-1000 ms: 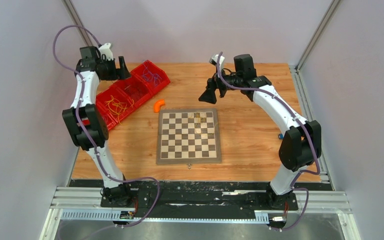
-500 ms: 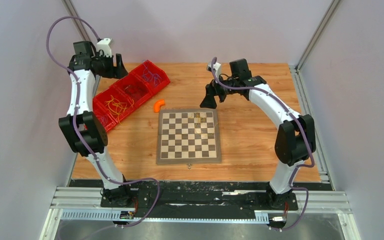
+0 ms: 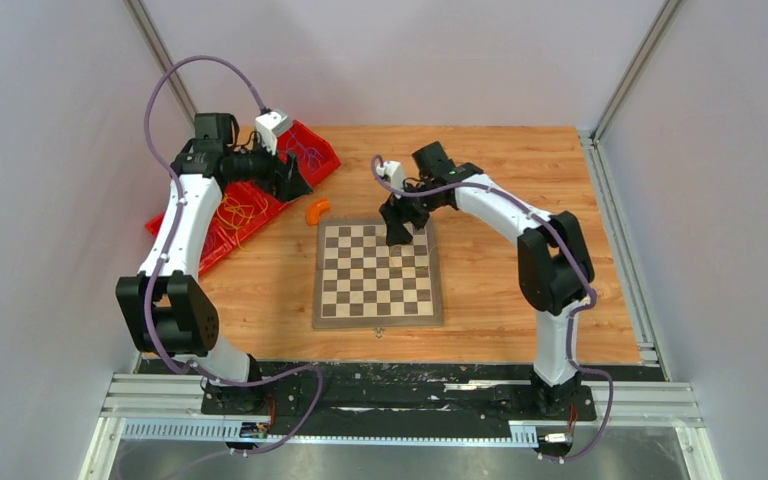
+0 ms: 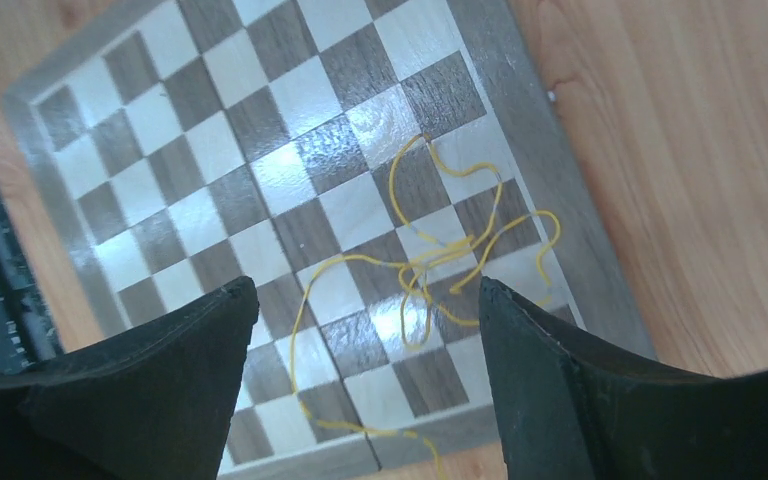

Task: Untangle the cables

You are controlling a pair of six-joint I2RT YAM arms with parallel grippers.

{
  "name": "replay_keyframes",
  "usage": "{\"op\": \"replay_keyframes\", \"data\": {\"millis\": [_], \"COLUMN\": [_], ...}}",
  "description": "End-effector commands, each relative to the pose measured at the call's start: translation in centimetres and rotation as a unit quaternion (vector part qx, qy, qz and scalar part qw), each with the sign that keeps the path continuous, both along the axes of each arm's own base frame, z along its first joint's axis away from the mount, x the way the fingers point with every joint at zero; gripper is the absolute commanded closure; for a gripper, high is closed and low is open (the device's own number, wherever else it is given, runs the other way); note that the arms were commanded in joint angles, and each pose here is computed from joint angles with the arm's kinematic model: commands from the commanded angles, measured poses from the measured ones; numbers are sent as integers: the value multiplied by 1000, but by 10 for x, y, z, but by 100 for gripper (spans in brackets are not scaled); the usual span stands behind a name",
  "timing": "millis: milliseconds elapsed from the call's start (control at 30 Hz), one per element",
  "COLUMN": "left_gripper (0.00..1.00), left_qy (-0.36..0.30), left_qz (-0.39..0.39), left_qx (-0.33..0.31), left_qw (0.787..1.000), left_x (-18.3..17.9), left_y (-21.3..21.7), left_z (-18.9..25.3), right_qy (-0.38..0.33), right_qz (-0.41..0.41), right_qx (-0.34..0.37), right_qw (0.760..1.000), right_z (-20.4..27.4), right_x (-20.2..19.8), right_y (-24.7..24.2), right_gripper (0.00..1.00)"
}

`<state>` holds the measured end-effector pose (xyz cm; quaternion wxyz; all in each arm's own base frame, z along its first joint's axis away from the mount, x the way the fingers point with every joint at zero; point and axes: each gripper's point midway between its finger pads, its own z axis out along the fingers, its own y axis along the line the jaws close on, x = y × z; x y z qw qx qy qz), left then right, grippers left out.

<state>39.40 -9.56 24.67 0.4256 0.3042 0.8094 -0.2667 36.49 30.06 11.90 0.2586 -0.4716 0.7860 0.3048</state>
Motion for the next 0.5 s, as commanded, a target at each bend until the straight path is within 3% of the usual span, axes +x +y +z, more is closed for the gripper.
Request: {"op": "replay_keyframes", "data": {"millis": [0,167,233,300,400,467], "left_gripper": [2,0,0,0,0,0], "left_qy": [-16,-27,-35,-46,-66,-86], "left_qz": [-10,1,5,13,13,-10], "left_qx": [-17,-15,-13,-12,-28,-44], "left_qw": [1000,1000,999,999,997,995], "left_x": [-7,-11,-11,-11,-11,-17], "left_y": [-5,-2,0,2,2,-3], "left_z": [10,17,19,21,30,37], "right_qy": [-34,-34,-37,-38,-34,-42], "right_qz": [-11,-1,6,9,24,43], "right_qx": [-62,-82,-93,-106,-71,-3], "right_qw": [997,996,995,994,997,998], "right_z": [-29,-52,-63,-71,-41,10], "right_x": [24,28,27,25,17,6], "right_y": [5,10,7,4,9,21], "right_gripper": [20,35,50,74,96,100]}}
